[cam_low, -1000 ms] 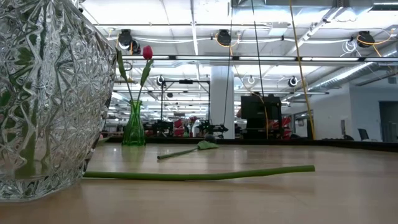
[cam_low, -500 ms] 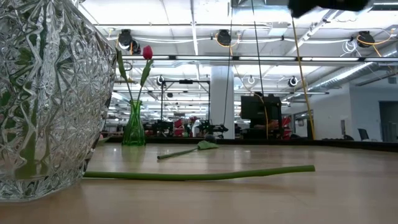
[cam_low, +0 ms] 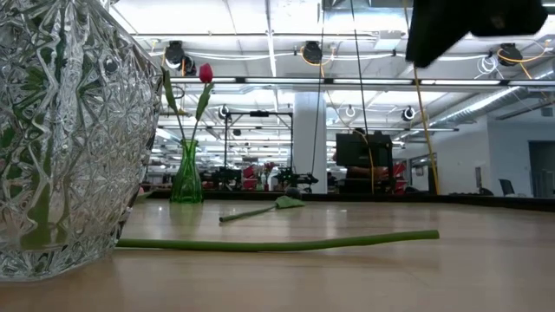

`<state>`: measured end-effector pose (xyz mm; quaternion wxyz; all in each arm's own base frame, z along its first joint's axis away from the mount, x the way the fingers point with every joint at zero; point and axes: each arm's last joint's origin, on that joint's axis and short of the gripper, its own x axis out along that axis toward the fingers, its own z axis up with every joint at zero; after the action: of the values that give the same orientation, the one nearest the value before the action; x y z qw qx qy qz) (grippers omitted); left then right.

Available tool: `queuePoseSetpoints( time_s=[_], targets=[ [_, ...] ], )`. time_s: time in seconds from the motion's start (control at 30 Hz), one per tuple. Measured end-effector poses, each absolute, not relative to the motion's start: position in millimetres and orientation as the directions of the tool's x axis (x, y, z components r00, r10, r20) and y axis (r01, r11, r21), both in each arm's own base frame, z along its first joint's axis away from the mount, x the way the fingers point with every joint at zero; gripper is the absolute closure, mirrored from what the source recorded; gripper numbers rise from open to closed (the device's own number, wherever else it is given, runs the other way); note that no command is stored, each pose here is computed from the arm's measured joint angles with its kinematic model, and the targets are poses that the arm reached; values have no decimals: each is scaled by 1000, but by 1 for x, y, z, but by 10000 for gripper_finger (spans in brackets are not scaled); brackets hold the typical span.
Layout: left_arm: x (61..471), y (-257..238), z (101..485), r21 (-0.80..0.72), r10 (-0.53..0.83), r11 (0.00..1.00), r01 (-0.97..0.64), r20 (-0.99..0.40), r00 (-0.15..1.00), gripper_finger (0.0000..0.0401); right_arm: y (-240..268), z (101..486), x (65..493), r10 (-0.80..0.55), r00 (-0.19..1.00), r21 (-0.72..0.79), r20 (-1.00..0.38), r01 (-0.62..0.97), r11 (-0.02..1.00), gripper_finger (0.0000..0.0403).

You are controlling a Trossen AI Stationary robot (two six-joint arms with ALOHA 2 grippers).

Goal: Sort flowers into vase by color
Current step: Put the pink flower into the transparent vase

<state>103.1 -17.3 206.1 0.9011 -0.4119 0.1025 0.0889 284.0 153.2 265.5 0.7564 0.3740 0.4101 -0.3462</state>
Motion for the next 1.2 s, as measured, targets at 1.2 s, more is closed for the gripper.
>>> queuePoseSetpoints(
  time_s=[1.2],
  targets=[
    [103,-12,208,-639,278,681,-358,-226,933,232,-8,227,332,-263,413,294,-872,871,393,387]
  ],
)
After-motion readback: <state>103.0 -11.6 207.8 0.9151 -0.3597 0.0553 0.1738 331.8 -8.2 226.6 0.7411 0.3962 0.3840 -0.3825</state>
